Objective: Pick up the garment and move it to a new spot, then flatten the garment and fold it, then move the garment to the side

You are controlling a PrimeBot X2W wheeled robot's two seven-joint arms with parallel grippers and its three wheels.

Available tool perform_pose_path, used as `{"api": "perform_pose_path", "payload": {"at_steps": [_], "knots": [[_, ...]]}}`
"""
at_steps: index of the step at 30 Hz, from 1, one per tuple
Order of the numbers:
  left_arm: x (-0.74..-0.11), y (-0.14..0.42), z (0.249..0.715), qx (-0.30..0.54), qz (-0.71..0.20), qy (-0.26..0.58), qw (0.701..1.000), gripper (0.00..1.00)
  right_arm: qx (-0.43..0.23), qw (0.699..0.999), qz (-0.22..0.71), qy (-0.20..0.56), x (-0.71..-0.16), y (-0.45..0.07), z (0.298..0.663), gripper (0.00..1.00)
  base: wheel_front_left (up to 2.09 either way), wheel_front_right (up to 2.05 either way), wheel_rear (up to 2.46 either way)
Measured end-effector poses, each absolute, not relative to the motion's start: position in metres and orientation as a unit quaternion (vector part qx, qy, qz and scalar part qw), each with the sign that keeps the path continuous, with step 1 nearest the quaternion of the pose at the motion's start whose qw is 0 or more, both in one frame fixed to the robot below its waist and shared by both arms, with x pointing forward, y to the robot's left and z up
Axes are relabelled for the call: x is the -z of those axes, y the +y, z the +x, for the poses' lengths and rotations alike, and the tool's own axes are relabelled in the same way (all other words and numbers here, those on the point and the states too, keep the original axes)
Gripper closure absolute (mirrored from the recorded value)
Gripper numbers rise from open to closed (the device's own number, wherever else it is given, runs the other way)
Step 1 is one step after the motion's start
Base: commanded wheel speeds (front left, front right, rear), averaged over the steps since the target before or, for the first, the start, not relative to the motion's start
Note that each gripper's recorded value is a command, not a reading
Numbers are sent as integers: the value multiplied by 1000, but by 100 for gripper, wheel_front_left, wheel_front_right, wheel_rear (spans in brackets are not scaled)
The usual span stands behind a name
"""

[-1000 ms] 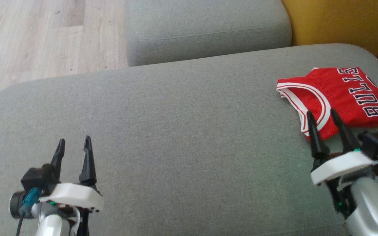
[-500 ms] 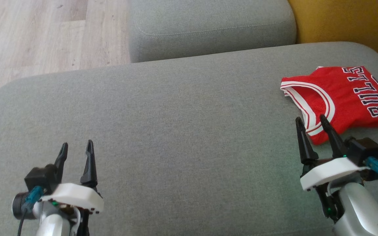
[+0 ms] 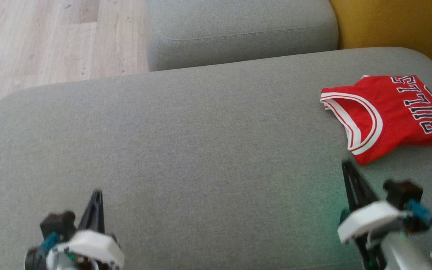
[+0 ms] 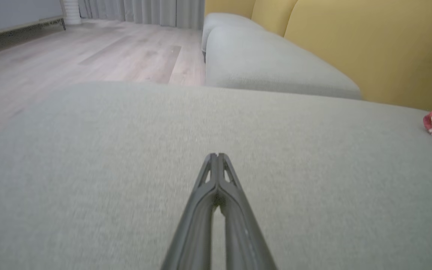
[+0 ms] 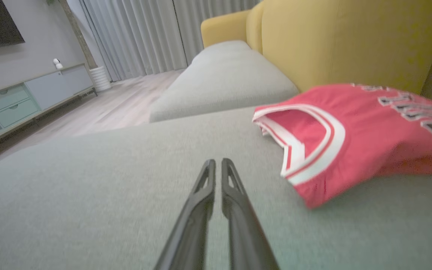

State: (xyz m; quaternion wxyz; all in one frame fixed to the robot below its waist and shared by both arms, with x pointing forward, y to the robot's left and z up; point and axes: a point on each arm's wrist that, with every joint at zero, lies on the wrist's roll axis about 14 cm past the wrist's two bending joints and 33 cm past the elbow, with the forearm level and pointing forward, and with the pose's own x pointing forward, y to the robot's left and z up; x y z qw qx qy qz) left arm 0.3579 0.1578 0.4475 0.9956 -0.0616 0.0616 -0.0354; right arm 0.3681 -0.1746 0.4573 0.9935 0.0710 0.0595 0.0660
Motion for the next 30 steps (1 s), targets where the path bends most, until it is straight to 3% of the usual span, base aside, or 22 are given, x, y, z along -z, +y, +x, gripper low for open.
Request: {"api": "perform_pose_path", "payload": {"at_steps": [3, 30], "knots": [[-431, 160, 347, 27, -75, 92, 993, 100, -58, 991, 86, 88, -439, -176, 355, 100, 0, 0, 0], [-435, 169, 353, -12, -220, 98, 970, 100, -11, 970, 230, 79, -452, -185, 367, 100, 0, 0, 0]]}}
